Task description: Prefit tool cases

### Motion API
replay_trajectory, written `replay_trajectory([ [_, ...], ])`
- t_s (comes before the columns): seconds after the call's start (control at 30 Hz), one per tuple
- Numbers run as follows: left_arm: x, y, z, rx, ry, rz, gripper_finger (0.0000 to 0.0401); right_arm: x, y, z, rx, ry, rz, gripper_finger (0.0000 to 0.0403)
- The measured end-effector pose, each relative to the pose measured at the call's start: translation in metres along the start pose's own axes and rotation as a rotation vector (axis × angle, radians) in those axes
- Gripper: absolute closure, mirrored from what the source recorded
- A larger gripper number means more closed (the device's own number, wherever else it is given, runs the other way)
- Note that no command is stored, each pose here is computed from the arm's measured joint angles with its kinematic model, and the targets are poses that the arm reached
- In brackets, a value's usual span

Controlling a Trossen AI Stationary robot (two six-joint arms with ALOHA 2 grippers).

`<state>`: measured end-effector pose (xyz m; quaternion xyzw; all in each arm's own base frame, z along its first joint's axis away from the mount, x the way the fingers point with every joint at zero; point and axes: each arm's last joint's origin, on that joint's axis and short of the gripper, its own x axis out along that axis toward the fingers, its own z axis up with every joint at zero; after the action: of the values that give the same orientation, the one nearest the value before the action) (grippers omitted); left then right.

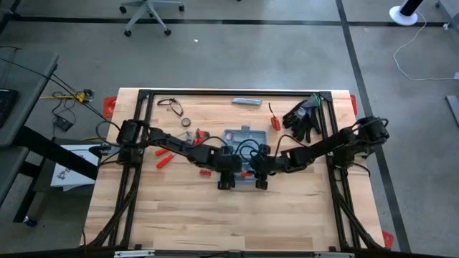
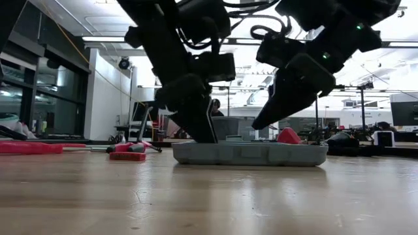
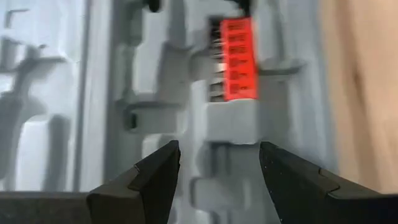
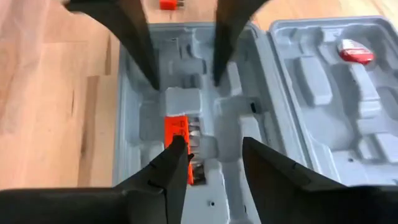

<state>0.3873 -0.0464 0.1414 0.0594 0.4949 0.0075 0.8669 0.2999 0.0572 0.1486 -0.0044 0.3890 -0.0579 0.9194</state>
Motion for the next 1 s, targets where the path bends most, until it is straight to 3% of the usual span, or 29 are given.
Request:
replay_trajectory([
  [0.27,0.001,0.002,0.009,-0.037,-0.108,0.029,0.0188,0.007,-0.001,0.0,0.001,0.01,0.068,0.0253],
  [0.53,0.003,0.008,0.008,-0.049,-0.104,0.044,0.0188,0.021,0.003,-0.016,-0.034,0.116,0.08,0.0253],
  [1.0,0.042,0.006,-0.001,-0.072,-0.09,0.089,0.0188,0.03,0.004,-0.029,-0.13,0.212,0.093,0.0253],
])
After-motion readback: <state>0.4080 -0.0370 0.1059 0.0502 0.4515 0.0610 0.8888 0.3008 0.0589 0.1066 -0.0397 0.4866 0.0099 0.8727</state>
